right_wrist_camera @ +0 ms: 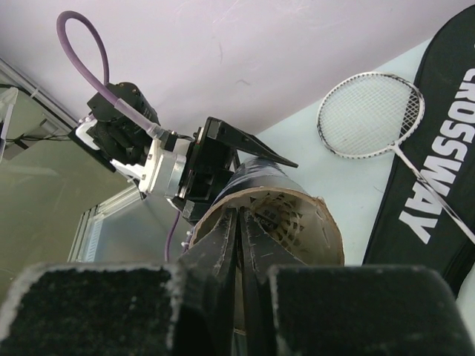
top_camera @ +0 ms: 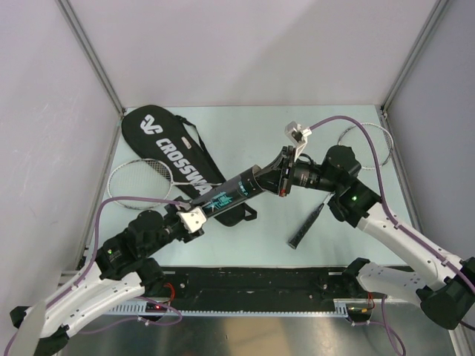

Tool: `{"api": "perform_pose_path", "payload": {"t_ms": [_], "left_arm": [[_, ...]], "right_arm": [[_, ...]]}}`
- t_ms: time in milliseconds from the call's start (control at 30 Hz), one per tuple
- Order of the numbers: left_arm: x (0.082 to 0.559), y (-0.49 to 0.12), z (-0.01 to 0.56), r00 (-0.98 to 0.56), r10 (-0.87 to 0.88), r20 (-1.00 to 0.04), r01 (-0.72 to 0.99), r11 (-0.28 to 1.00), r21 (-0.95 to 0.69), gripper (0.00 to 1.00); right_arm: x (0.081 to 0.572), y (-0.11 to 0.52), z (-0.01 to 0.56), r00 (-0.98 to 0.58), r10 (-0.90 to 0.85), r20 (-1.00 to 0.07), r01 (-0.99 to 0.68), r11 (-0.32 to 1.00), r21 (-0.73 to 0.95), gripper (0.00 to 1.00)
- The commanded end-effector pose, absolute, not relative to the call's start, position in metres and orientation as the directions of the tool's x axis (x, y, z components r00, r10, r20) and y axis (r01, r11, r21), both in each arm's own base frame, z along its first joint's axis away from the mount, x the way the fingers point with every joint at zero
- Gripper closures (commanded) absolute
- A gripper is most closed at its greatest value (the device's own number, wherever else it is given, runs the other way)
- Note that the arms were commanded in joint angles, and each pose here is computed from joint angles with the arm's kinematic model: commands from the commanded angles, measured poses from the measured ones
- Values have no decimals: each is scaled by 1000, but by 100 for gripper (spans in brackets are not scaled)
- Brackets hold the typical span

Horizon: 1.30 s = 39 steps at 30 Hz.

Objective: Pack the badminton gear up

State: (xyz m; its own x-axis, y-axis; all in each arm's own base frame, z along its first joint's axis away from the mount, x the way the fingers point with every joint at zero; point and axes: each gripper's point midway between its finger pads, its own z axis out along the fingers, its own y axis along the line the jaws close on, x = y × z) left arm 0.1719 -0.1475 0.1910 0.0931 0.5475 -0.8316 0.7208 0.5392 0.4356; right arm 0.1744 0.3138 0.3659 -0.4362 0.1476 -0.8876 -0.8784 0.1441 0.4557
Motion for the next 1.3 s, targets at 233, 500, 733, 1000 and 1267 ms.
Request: {"api": "perform_pose_path", "payload": {"t_ms": [233,500,733,1000,1267], "left_arm": [[179,-166,253,233,360,-904,676,608,416,51],[180,-163,248,217,365,-906,668,621,410,52],[181,-162,248,214,364,-907,662,629,409,52],[181,-157,243,206,364,-908,649,644,406,52],[180,-160,242,184,344,-921,662,649,375,51]], "right_arm": [[162,310,353,-501,101,-859,-847,146,511,75],[164,281,383,-434,220,-874,-846,234,479,43],[170,262,397,-388,276,-880,-841,284,460,35],[197,239,395,-342,315,-885,-797,401,451,35],[282,191,319,-355,273,-894,-447,790,419,35]]}}
